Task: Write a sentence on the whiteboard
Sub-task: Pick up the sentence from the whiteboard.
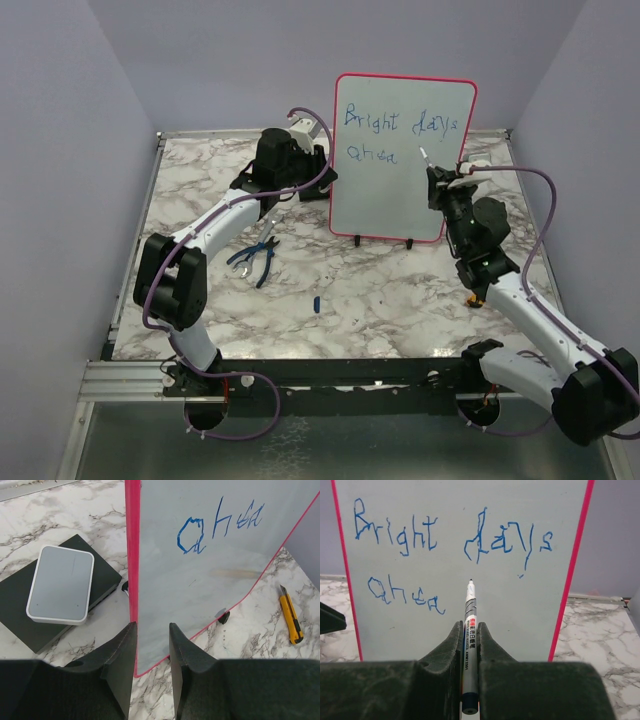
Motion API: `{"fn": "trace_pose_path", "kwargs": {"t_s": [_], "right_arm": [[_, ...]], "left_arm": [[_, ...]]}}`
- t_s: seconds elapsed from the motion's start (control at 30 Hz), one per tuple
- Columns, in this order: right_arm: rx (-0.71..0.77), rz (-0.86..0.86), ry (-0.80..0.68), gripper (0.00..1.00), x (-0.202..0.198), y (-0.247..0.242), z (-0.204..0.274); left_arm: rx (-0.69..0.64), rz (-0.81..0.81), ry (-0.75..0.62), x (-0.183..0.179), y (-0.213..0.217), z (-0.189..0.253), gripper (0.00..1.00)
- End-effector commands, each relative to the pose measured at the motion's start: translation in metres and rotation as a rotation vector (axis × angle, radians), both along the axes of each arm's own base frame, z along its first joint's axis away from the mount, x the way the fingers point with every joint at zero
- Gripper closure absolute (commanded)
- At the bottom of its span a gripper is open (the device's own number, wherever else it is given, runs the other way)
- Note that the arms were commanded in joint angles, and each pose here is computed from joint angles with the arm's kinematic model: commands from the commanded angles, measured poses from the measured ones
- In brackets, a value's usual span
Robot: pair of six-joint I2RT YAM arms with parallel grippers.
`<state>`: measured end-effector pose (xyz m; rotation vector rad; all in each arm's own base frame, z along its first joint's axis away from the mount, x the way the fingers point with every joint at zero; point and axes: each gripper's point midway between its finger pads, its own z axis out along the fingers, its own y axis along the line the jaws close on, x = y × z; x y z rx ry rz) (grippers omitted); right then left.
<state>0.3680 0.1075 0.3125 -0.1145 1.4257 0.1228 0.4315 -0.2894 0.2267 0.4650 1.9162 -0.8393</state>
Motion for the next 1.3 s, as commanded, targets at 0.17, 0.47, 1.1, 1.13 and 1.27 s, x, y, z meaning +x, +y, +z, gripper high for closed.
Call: {"fn": "trace_pose_path", "kwargs": {"t_s": [0.17, 0.47, 1.1, 1.13, 1.27], "right_arm": [[-0.007, 0.08, 0.019, 0.99, 0.002, 0.016, -0.008], [-0.033, 0.106, 0.039, 0.99, 0.014, 0.025, -0.017], [-0.022, 0.066, 0.022, 0.99, 0.025, 0.022, -0.008], [-0.02, 0.068, 0.021, 0.99, 0.025, 0.023, -0.008], [-0.022, 0.07, 0.022, 0.99, 0.027, 0.024, -0.007]], "left_arm": [[0.003, 0.012, -0.027, -0.002, 0.006, 0.011, 0.66], [0.001, -0.001, -0.014, -0.001, 0.003, 0.006, 0.66], [0.004, -0.007, -0.01, -0.001, 0.002, 0.004, 0.66], [0.004, -0.007, -0.01, -0.001, 0.002, 0.004, 0.66], [0.004, -0.008, -0.01, -0.001, 0.001, 0.004, 0.66]]}}
